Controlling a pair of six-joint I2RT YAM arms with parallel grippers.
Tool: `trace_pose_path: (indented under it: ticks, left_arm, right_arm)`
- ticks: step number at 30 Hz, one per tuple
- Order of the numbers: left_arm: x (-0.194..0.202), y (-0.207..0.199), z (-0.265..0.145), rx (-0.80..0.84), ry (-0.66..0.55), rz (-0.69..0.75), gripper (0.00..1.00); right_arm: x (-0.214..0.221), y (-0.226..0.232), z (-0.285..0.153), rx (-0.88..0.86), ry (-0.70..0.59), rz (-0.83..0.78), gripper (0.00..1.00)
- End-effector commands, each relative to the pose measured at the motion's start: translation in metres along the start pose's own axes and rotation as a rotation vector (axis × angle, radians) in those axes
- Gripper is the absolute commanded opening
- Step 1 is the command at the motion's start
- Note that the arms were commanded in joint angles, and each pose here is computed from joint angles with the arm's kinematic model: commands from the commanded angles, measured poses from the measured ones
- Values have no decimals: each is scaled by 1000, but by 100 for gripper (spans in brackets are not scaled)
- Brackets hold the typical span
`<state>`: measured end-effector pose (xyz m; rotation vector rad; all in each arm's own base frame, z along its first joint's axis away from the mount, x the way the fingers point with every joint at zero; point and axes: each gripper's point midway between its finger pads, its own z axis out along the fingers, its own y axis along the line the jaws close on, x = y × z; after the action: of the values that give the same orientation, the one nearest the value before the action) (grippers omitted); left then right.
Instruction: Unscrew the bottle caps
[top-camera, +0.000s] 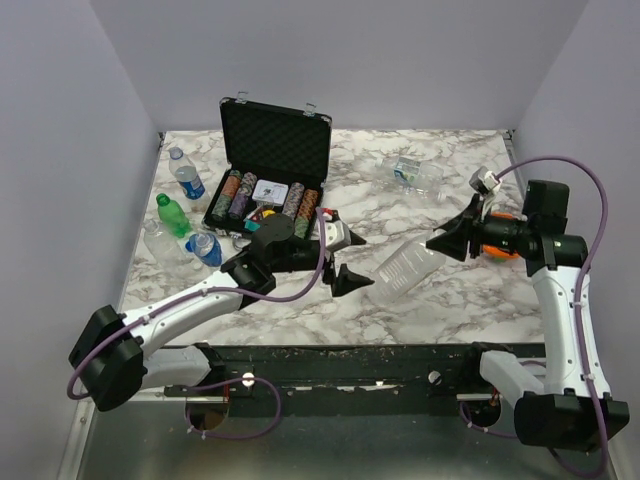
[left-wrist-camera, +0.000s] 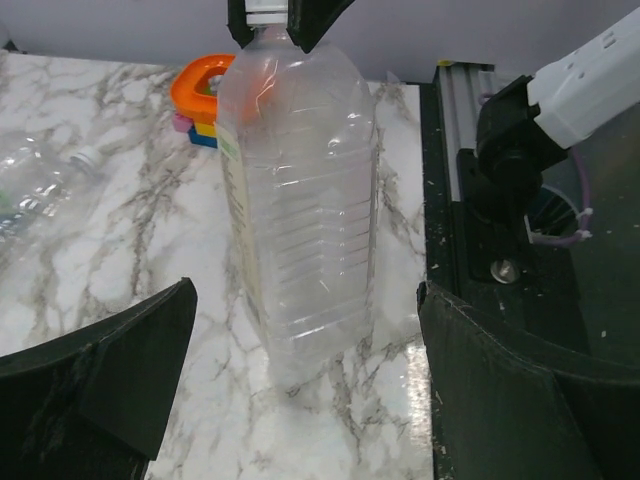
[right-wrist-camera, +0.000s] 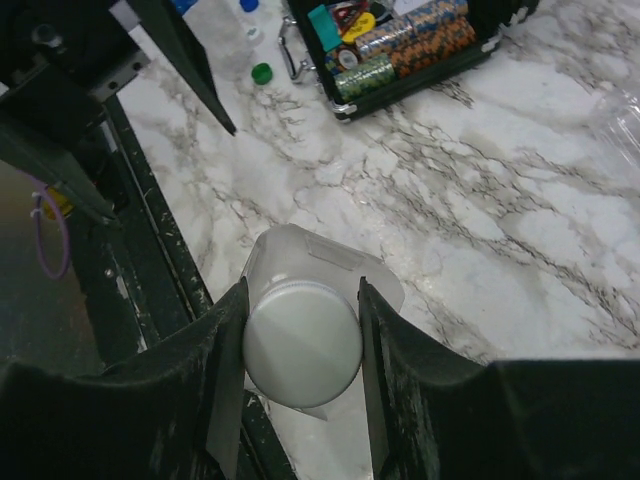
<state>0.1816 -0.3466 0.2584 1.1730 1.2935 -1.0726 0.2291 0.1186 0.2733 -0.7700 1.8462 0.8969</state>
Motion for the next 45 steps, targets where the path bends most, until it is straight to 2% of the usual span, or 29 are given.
trace_pose_path:
  ticks: [1,5,12,19,25,28,32,37,45]
  left_arm:
    - [-28,-19,15,143,-87,-73,99]
    - [-20,-18,25,109,-69,-66,99]
    - [6,-26,32,167,30,21,99]
    - [22,-43,42,313,72,-26,99]
    - [32,-44,47,335,83,-59,99]
    - [36,-34,51,284,92,-53,99]
    - [40,-5,53,136,109,-45,99]
    - [33,13,48,23,68,-1,99]
    - [47,-18,47,212,82,3,99]
  right_arm:
    - [-8,36,2,-185,-67,-120,13]
    - [-6,41,6,-224,-74,-121,12]
    - [1,72,2,-388,-100,-317,13]
    - [-4,91,0,-489,-129,-364,13]
    - [0,99,2,-532,-113,-369,13]
    - [2,101,3,-544,-97,-371,13]
    - [4,104,1,-541,-89,-380,13]
    - [7,106,0,-539,-86,-373,13]
    - [-3,110,-1,-555,-115,-360,13]
